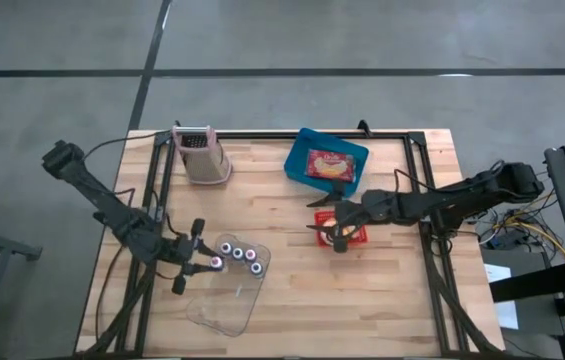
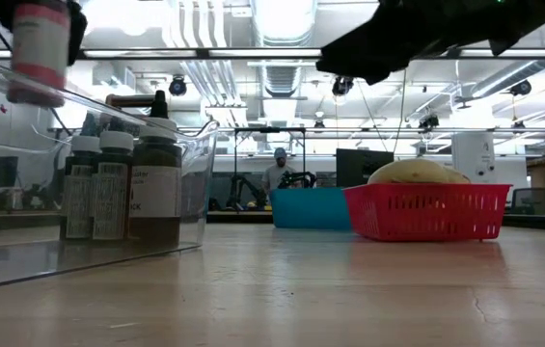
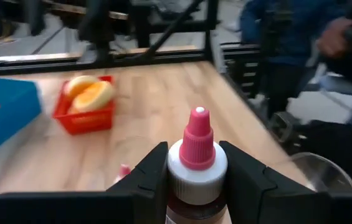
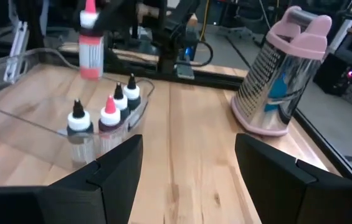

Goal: Pick & Place Food Item
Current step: Put the pink food coloring bottle into the transparent bin

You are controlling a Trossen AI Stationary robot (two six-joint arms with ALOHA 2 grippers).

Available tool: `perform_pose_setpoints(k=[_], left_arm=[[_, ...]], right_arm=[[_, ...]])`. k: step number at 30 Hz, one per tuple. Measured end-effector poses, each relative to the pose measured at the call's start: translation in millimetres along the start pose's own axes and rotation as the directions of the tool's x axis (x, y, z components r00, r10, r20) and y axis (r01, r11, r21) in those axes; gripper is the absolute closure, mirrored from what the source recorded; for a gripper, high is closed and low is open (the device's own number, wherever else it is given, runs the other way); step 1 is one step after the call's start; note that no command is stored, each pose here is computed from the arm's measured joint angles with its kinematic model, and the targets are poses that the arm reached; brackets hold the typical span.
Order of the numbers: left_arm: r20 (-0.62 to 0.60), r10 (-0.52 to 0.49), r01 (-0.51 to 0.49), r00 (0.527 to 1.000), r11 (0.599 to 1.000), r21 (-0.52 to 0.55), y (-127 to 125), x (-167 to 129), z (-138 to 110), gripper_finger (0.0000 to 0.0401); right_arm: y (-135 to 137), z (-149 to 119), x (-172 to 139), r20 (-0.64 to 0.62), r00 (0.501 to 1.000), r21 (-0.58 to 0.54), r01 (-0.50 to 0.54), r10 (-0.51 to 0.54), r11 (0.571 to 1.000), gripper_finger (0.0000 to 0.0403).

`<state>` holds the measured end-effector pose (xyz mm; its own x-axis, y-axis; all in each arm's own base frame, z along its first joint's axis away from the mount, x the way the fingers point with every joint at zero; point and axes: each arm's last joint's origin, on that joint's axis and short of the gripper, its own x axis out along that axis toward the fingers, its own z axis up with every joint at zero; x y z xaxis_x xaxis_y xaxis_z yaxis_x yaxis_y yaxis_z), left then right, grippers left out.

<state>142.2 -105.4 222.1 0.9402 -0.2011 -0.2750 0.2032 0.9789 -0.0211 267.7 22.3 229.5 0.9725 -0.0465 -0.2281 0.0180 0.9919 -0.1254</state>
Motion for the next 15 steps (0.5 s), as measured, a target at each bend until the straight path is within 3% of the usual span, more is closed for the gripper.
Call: perform_pose_setpoints(k=[3,8,15], left_arm=[[0.006,-0.058,0.058,0.998,0.998,0.004,-1,1,-16,0.0292],[0.012,-0.072,0.071,0.997,0.997,0.026,2,2,-38,0.0292],[0.022,-0.138,0.136,0.99,0.989,0.053,2,1,-52,0.0292]], right_arm=[[4,0,-1,0.012,1.0,0.005,0.007,-0.007,1.0,0.0155],[10,0,-1,0.007,1.0,-0.002,0.016,-0.016,1.0,0.0155],[14,1,-1,0.009,1.0,0.002,0.015,-0.015,1.0,0.0155]])
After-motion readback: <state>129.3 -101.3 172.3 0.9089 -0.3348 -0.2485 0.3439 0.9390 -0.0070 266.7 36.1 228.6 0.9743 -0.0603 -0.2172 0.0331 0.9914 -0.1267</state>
